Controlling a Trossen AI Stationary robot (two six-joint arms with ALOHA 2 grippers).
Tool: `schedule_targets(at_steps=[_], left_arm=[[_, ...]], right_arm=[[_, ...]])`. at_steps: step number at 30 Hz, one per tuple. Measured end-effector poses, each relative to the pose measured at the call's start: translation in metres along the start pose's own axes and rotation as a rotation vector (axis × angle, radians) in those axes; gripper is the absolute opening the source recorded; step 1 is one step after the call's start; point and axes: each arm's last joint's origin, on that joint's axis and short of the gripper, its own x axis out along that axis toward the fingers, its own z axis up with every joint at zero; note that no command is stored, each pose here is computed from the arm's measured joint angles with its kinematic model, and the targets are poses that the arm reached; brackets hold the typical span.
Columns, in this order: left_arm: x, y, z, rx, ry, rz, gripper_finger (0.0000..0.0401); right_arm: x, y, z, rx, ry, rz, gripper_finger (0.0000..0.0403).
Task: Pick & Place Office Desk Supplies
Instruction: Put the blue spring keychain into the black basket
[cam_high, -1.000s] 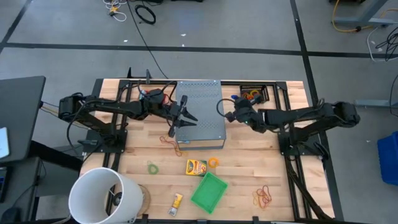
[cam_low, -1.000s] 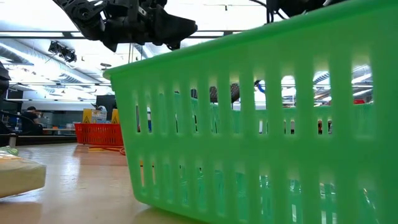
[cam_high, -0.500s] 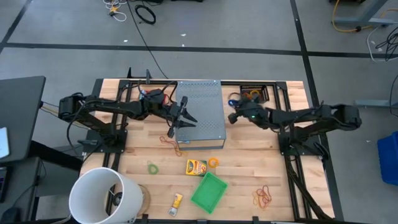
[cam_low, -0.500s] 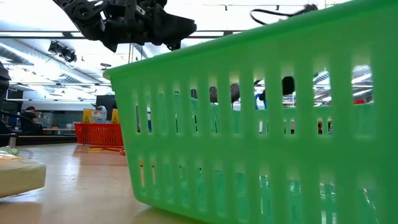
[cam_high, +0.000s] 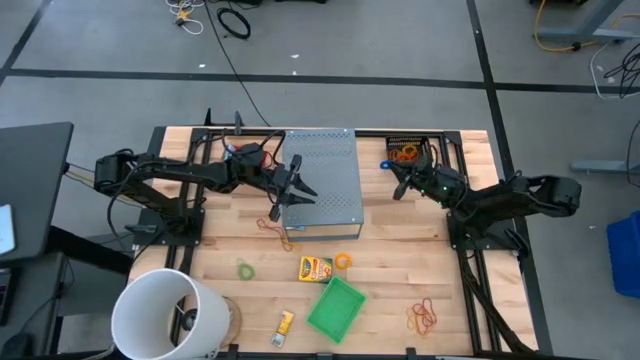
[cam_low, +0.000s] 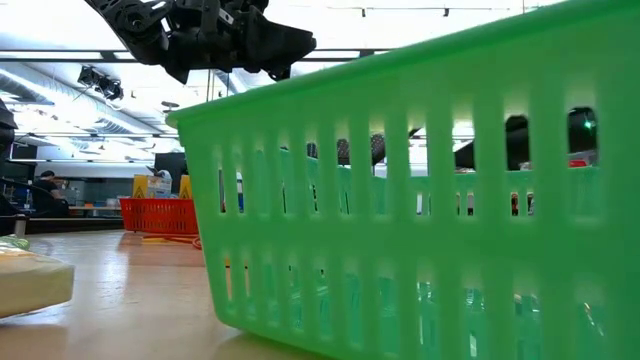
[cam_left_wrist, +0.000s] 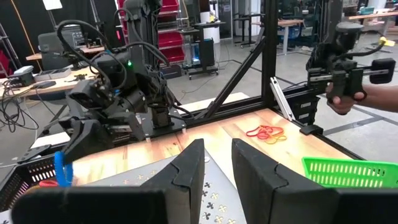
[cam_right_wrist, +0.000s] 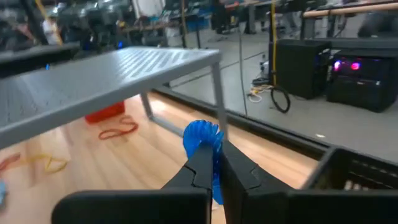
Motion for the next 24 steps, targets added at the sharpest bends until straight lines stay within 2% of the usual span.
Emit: schedule_targets(at_steps=[5,10,18,24], left_arm=[[0.0,0.0,0.0,0.0,-0.001,0.0,0.0089],[0.0,0.0,0.0,-0.002,0.0,0.002,0.0089],[0.0,0.0,0.0,-0.005,0.0,0.003,0.0089],[0.0,0.0,0.0,-0.006,0.0,0.003,0.0089]], right_arm=[[0.002,-0.004,0.006,0.019,-0.048,-0.058,0.0008],[0.007,-0.009,0.01,0.025,-0.068,-0.269,0.0008],[0.015,-0.016,0.004,-0.057,0.077,-0.585,0.0008],[0.016,-0.023,0.005,-0.091,0.111,-0.644,0.0008]])
